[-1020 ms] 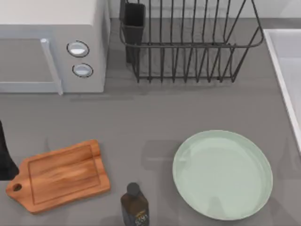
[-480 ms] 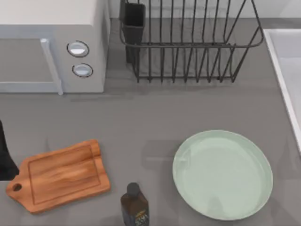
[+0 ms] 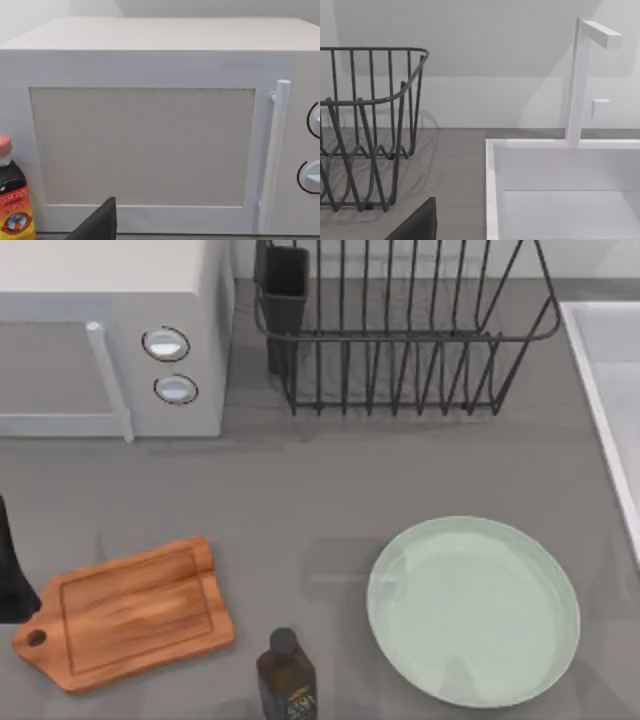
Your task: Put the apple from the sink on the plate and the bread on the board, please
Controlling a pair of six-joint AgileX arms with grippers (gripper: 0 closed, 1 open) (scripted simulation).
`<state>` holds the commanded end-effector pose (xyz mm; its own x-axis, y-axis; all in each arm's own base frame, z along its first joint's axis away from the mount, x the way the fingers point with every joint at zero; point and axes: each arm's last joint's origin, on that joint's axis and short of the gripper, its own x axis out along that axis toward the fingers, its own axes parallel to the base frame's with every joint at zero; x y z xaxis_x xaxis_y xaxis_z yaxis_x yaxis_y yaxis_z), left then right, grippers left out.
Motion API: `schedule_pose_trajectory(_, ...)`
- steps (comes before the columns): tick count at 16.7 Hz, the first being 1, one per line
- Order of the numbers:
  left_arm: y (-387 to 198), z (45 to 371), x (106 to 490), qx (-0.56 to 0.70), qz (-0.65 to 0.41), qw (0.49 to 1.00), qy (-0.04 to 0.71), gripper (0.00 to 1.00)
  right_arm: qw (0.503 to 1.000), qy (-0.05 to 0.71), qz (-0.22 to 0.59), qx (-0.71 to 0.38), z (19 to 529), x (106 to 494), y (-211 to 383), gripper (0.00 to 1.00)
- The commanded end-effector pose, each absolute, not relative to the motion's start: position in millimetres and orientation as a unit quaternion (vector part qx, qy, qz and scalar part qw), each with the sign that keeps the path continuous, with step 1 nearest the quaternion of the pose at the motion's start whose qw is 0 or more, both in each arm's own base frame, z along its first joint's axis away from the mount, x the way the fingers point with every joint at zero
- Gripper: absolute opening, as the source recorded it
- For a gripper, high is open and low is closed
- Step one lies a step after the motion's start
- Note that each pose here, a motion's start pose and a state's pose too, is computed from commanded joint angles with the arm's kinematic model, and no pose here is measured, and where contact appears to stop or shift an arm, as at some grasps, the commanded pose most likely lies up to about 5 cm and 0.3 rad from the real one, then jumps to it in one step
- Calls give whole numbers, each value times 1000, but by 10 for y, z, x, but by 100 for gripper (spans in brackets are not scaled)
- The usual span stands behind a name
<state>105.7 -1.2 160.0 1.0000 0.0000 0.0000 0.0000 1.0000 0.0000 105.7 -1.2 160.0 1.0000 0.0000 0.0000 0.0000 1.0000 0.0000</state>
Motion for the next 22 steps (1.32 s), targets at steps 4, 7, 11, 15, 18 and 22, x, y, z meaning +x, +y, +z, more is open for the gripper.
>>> schedule_pose_trajectory(4,-12,1600,1057,0,0,1000,0,100,1000,0,0,0,1600,1057,-12,100)
schedule_pose_trajectory(7,-12,1600,1057,0,0,1000,0,100,1000,21,-6,-6,1712,1063,-25,100)
schedule_pose_trajectory(11,-12,1600,1057,0,0,1000,0,100,994,103,-25,-24,2062,1166,-72,100)
schedule_pose_trajectory(15,-12,1600,1057,0,0,1000,0,100,970,237,-43,-41,2459,1538,-180,100)
schedule_pose_trajectory(18,-12,1600,1057,0,0,1000,0,100,933,353,-50,-47,2636,2018,-334,100)
schedule_pose_trajectory(22,-12,1600,1057,0,0,1000,0,100,863,502,-45,-40,2553,2779,-646,100)
